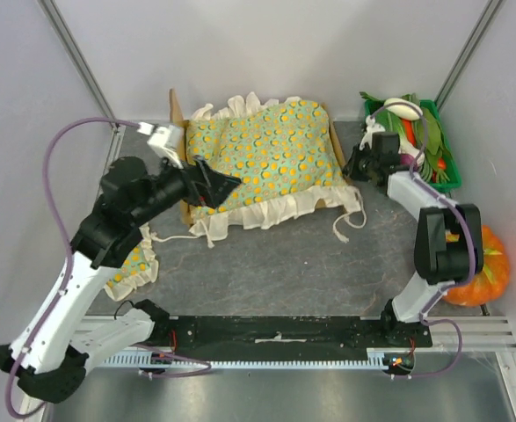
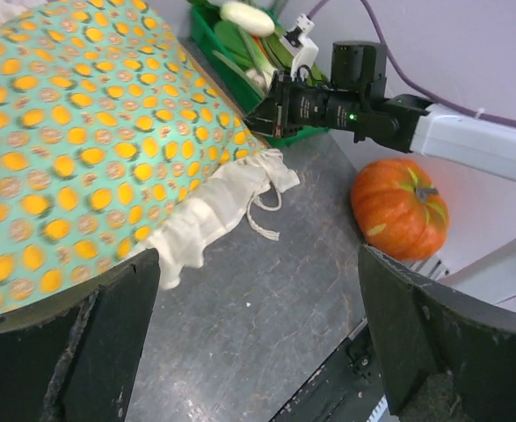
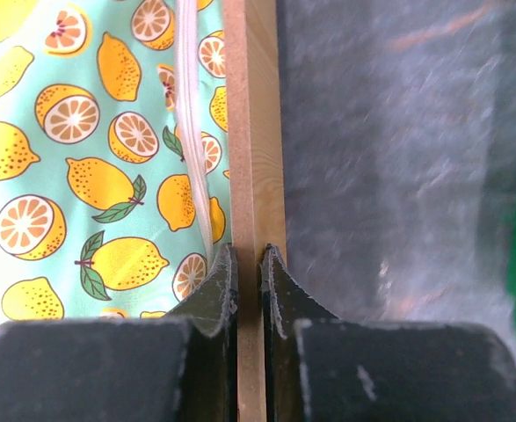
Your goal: Set up the pet bed
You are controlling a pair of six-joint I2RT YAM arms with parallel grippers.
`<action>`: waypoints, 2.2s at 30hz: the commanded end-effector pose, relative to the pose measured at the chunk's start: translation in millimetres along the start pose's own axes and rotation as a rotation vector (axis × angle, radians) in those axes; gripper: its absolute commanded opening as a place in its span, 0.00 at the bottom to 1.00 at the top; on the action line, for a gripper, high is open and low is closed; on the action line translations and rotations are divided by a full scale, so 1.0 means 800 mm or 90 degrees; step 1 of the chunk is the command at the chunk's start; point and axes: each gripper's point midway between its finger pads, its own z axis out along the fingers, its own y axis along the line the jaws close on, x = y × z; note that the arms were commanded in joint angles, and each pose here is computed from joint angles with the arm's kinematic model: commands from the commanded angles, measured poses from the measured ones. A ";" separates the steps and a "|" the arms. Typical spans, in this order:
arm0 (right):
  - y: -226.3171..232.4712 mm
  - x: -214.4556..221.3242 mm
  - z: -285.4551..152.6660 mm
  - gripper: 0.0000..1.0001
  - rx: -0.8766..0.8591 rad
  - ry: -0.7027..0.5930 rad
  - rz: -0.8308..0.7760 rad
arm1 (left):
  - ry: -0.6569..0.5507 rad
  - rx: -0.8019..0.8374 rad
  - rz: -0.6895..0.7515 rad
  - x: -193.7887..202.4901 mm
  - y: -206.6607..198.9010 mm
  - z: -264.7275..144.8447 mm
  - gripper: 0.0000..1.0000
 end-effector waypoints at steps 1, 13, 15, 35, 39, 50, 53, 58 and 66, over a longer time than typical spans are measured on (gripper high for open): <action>0.077 0.072 -0.051 0.04 -0.088 0.058 0.051 | 0.014 -0.047 0.109 0.019 -0.010 0.048 1.00; 0.153 0.161 -0.121 0.03 -0.141 0.024 0.170 | 0.198 0.026 0.280 0.243 -0.063 0.149 0.99; 0.157 0.166 -0.128 0.04 -0.148 0.019 0.170 | 0.210 0.022 0.297 0.261 -0.063 0.155 0.99; 0.099 0.140 -0.197 0.58 -0.035 -0.014 0.051 | 0.236 -0.160 0.302 0.344 0.008 0.197 0.12; 0.092 0.152 -0.223 0.62 -0.029 0.002 0.028 | 0.213 -0.169 0.297 0.316 0.006 0.190 0.02; 0.114 0.178 -0.259 0.64 -0.121 0.036 -0.017 | 0.176 -0.093 0.196 0.251 0.005 0.163 0.02; 0.116 0.181 -0.256 0.64 -0.130 0.046 -0.021 | 0.176 -0.095 0.166 0.243 0.017 0.157 0.02; 0.120 0.185 -0.253 0.65 -0.147 0.052 -0.036 | 0.170 -0.110 0.131 0.234 0.043 0.151 0.02; 0.125 0.172 -0.234 0.64 -0.155 0.037 -0.053 | 0.179 -0.109 0.096 0.235 0.067 0.148 0.02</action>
